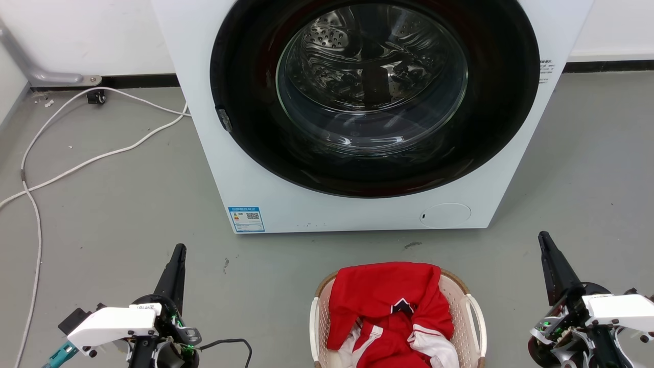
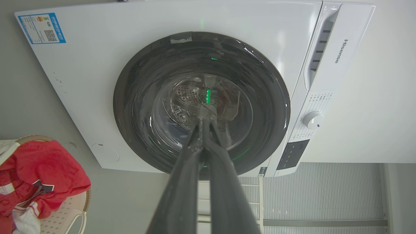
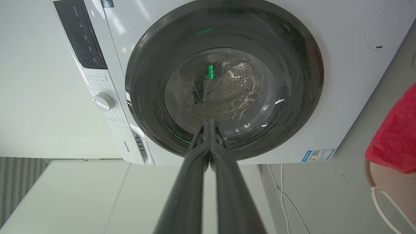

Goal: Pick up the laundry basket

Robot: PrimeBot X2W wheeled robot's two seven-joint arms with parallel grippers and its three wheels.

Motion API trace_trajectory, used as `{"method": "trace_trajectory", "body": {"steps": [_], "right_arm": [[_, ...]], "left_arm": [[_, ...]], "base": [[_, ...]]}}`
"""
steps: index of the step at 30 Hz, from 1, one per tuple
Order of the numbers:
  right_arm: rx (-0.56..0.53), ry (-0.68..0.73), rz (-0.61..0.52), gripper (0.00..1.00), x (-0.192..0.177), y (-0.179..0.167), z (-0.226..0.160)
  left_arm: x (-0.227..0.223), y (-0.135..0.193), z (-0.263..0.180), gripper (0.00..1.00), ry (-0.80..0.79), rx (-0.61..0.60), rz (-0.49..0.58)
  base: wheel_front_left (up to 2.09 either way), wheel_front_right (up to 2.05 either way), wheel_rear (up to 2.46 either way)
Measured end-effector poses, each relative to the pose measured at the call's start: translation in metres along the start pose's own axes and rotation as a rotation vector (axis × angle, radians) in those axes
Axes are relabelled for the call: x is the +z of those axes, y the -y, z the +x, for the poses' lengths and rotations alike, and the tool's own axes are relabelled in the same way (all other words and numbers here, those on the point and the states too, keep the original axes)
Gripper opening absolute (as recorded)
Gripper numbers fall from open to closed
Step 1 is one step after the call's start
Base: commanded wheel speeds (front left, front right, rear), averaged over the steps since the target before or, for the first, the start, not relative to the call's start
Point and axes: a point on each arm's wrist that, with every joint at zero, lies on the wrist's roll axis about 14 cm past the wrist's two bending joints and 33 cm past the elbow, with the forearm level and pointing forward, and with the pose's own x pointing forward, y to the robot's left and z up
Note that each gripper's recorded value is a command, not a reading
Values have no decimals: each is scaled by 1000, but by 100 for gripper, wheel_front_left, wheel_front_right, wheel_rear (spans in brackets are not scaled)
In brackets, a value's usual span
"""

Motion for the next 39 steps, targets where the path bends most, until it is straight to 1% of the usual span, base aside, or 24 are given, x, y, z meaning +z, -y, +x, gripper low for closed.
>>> {"method": "trace_trajectory", "body": {"steps": [39], "right_arm": [[0, 0, 0, 0, 0, 0, 0]], "left_arm": [[0, 0, 0, 0, 0, 0, 0]], "base": [[0, 0, 0]]}}
